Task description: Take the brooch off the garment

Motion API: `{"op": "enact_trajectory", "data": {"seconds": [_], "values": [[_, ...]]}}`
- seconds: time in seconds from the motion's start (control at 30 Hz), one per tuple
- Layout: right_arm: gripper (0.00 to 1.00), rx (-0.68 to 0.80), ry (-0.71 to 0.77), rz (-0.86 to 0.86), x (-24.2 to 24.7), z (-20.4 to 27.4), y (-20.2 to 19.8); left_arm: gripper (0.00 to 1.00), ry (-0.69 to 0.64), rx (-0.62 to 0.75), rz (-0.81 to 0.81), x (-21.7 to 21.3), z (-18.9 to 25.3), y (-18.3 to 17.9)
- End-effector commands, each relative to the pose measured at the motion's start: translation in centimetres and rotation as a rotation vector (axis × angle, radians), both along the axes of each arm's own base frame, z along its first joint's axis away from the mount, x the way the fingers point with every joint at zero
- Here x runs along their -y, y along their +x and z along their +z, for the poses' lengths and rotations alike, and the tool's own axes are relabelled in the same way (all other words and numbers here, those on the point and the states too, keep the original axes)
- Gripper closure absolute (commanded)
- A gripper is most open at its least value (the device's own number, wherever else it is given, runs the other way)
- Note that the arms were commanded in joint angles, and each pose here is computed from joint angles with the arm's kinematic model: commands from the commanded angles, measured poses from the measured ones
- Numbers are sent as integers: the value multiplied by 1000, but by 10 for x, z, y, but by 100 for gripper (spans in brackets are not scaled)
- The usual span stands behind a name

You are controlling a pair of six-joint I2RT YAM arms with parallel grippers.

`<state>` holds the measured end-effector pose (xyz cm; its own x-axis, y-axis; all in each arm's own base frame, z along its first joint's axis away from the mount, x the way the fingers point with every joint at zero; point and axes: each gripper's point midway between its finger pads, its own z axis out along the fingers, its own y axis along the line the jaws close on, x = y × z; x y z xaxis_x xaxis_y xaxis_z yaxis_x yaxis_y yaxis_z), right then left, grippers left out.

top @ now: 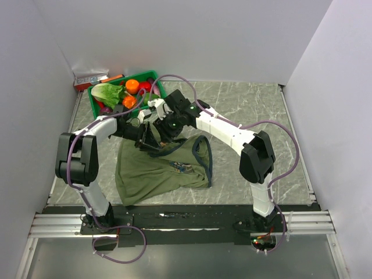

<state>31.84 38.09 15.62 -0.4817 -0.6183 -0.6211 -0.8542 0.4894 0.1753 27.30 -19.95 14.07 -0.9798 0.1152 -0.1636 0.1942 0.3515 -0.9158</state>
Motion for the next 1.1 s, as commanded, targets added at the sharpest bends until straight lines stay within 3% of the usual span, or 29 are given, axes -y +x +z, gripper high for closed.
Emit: {"op": "enact_trajectory", "data": {"seconds": [0.0, 0.67, 0.87, 1.0, 1.07], "values": [[46, 43, 44, 0, -17, 14, 9, 52, -39, 48, 11, 1, 16, 14], [46, 36, 32, 15, -19, 10, 2, 67, -68, 10, 5, 7, 15, 20], [46, 32, 24, 24, -22, 7, -2, 77, -82, 0, 0, 9, 15, 23], [46, 34, 23, 22, -24, 6, -3, 99, -66, 0, 1, 10, 11, 24], [46, 36, 19, 21, -24, 5, -2, 99, -59, -10, 3, 9, 8, 23]]}}
